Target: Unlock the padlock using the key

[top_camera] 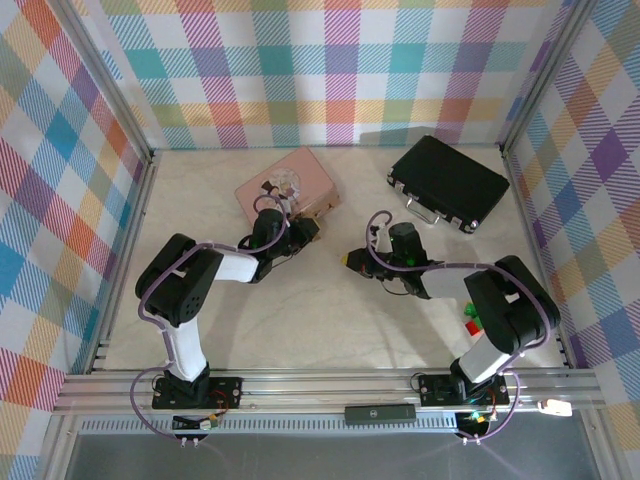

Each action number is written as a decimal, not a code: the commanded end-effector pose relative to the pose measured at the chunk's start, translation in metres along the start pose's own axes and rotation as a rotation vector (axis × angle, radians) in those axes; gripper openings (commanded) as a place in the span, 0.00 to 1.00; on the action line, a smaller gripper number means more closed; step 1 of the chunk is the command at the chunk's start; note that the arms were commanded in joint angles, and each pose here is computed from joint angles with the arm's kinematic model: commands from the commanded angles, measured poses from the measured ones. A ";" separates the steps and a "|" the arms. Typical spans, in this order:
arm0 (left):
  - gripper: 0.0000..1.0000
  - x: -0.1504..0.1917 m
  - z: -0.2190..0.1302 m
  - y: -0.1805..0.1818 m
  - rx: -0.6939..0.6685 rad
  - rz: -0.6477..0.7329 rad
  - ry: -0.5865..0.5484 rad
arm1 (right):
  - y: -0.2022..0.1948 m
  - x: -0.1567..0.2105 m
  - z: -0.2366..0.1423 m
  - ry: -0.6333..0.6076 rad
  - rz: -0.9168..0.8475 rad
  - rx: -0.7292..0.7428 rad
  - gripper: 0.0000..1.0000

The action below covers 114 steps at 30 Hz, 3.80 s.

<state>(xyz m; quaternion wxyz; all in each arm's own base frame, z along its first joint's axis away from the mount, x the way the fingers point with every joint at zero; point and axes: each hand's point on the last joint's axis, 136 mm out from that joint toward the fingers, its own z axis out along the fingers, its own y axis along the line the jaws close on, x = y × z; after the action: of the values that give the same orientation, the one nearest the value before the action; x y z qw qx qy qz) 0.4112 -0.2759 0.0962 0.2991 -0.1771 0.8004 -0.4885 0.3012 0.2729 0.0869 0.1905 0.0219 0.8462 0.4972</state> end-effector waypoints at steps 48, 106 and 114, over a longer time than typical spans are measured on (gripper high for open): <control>0.00 0.005 -0.005 -0.043 0.205 -0.140 -0.014 | 0.042 -0.034 0.037 -0.175 0.021 -0.165 0.00; 0.00 0.024 -0.006 -0.057 0.317 -0.175 -0.062 | 0.073 -0.067 0.033 -0.141 0.014 -0.090 0.00; 0.00 0.028 -0.011 -0.055 0.329 -0.174 -0.057 | 0.082 -0.075 0.032 -0.045 0.210 -0.292 0.00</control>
<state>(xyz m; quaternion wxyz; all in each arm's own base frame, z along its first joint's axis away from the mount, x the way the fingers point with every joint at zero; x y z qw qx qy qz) 0.4169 -0.2726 0.1293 0.3528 -0.2697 0.6832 -0.5797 0.3531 0.3136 0.1225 0.1395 0.1024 0.8072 0.5644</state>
